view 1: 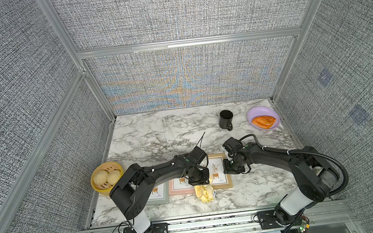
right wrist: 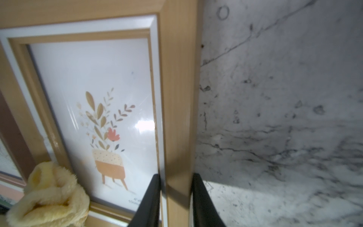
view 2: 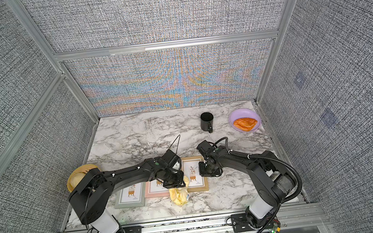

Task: Wipe the picture frame with a cloth
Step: Wipe the dirt from the picture frame.

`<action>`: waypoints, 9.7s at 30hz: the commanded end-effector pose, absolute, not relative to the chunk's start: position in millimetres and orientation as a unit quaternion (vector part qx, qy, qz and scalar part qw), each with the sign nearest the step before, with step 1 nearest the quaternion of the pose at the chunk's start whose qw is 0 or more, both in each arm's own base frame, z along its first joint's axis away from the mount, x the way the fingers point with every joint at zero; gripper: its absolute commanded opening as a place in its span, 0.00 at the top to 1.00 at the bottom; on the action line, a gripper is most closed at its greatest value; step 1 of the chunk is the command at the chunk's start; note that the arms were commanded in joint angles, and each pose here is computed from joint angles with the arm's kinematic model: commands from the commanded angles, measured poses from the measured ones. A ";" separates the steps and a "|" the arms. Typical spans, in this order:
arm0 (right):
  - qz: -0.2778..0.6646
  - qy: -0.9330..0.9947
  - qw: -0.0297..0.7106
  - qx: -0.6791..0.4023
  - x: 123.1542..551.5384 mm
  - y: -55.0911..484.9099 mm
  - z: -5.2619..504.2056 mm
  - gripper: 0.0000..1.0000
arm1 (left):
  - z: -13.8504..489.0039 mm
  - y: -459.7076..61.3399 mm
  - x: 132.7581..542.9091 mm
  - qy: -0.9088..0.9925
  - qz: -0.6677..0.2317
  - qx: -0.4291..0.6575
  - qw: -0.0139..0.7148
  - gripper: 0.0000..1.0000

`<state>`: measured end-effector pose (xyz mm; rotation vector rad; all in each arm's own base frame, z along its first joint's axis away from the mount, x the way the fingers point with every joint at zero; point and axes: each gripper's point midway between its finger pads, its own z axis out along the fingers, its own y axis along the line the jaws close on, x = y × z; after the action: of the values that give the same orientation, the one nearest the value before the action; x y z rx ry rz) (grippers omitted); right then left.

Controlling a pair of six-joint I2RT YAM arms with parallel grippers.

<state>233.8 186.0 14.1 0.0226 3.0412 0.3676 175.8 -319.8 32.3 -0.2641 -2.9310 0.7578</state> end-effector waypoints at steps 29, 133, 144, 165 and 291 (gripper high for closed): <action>0.066 0.997 -0.024 0.031 192.3 156.9 -1.7 0.81 | 9.0 -327.4 144.2 -0.972 0.213 -0.078 0.058 1.00; 0.088 0.996 0.011 0.026 255.2 167.4 6.6 0.77 | 2.1 -324.4 118.1 -0.982 0.144 -0.117 0.027 1.00; 0.090 0.995 0.012 0.026 256.8 170.9 7.4 0.76 | 10.7 -356.6 118.7 -0.972 0.187 -0.137 0.033 1.00; 0.081 0.997 0.009 0.013 256.4 172.5 6.3 0.76 | 15.3 -298.7 126.5 -0.987 0.123 -0.103 0.018 1.00; 0.061 0.998 0.020 0.016 254.5 175.1 5.4 0.76 | 25.9 -300.7 152.7 -0.981 0.163 -0.083 0.062 1.00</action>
<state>257.1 191.1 15.3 0.0297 3.0859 0.3225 150.3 -330.2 29.3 -0.2918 -2.9479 0.6135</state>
